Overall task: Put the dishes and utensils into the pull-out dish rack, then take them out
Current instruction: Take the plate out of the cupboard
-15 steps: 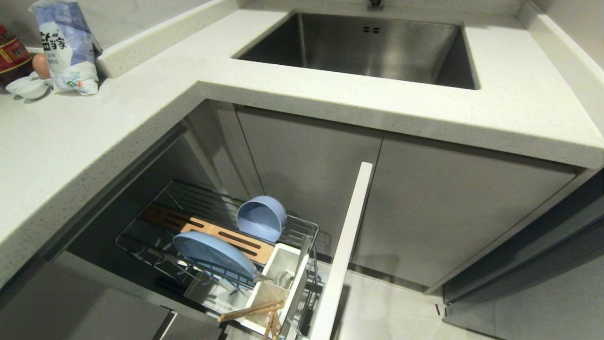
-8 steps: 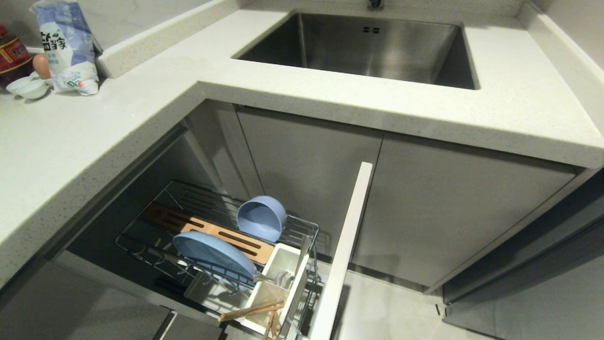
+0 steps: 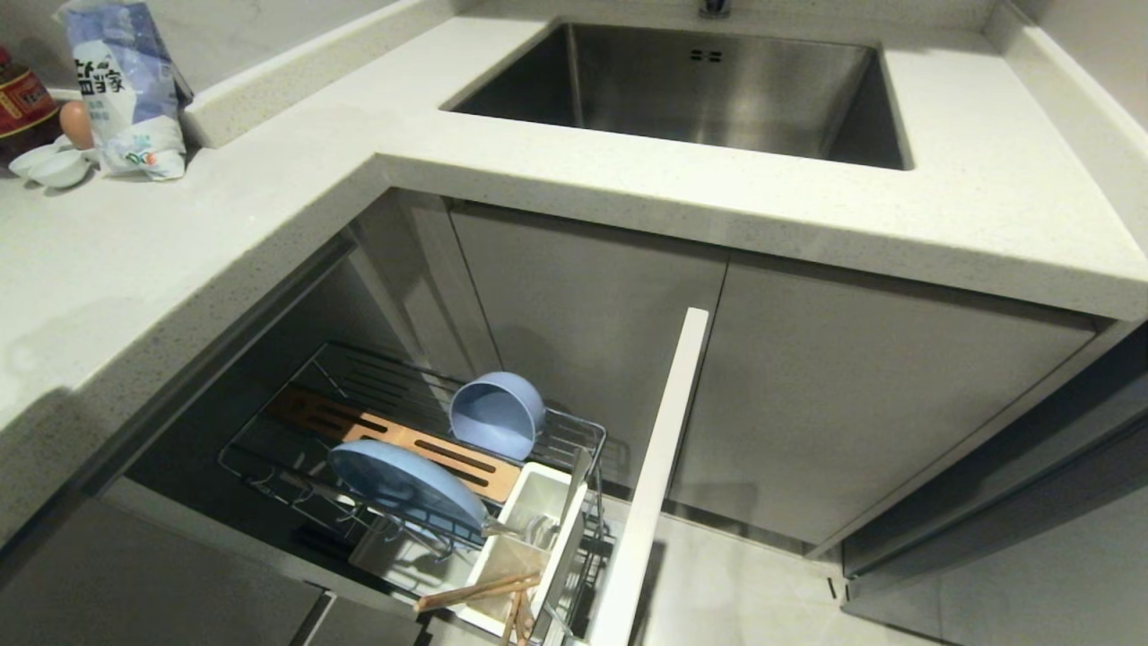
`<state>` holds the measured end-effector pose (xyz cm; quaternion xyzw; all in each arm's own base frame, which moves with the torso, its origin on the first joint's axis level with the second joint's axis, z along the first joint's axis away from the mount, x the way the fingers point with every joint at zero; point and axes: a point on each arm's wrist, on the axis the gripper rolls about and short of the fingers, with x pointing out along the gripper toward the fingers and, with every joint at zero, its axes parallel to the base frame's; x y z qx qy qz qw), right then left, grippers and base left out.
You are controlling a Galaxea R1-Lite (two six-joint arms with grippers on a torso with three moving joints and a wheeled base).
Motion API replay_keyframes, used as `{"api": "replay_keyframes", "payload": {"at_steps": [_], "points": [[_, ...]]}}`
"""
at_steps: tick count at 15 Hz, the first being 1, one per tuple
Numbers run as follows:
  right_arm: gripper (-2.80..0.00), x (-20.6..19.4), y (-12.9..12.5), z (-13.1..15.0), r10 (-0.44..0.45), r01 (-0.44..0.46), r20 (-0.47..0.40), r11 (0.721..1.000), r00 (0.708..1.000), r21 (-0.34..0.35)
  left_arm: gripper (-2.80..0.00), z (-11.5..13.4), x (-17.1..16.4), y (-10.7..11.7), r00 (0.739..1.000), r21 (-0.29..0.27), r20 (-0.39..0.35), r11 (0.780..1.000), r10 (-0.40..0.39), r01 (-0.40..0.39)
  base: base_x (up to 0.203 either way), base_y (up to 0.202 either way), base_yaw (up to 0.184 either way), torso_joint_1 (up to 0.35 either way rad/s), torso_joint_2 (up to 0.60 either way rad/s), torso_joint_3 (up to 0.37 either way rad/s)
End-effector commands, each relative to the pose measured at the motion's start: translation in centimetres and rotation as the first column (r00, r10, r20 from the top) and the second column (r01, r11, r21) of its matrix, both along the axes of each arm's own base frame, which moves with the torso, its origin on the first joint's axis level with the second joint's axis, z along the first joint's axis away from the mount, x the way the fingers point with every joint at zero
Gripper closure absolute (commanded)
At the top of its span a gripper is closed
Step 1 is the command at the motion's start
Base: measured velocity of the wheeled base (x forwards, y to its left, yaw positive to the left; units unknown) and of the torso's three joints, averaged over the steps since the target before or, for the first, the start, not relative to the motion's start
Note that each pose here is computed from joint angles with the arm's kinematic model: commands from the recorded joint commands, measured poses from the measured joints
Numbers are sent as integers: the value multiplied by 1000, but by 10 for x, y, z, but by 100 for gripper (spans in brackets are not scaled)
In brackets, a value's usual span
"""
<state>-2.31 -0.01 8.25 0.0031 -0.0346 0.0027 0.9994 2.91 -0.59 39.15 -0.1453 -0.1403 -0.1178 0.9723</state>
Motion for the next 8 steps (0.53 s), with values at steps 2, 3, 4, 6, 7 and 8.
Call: {"api": "replay_keyframes", "payload": {"at_steps": [2, 3, 4, 6, 7, 8], "points": [[0, 2, 0, -6, 1, -1, -22, 1000, 1000, 0, 0, -19, 37, -24, 969, 5, -206, 991, -133, 137, 0, 0, 0, 0, 0, 0], [0, 2, 0, -6, 1, -1, -22, 1000, 1000, 0, 0, -26, 41, -31, 959, 9, -247, 989, -138, 145, 0, 0, 0, 0, 0, 0], [0, 2, 0, -6, 1, -1, -22, 1000, 1000, 0, 0, -32, 46, -38, 948, 12, -286, 989, -139, 149, 0, 0, 0, 0, 0, 0], [0, 2, 0, -6, 1, -1, -22, 1000, 1000, 0, 0, -43, 57, -53, 928, 9, -356, 993, -109, 120, 0, 0, 0, 0, 0, 0], [0, 2, 0, -6, 1, -1, -22, 1000, 1000, 0, 0, -48, 63, -59, 921, 2, -386, 998, -60, 66, 0, 0, 0, 0, 0, 0], [0, 2, 0, -6, 1, -1, -22, 1000, 1000, 0, 0, -53, 66, -64, 910, 10, -414, 1000, -16, 23, 0, 0, 0, 0, 0, 0]]}}
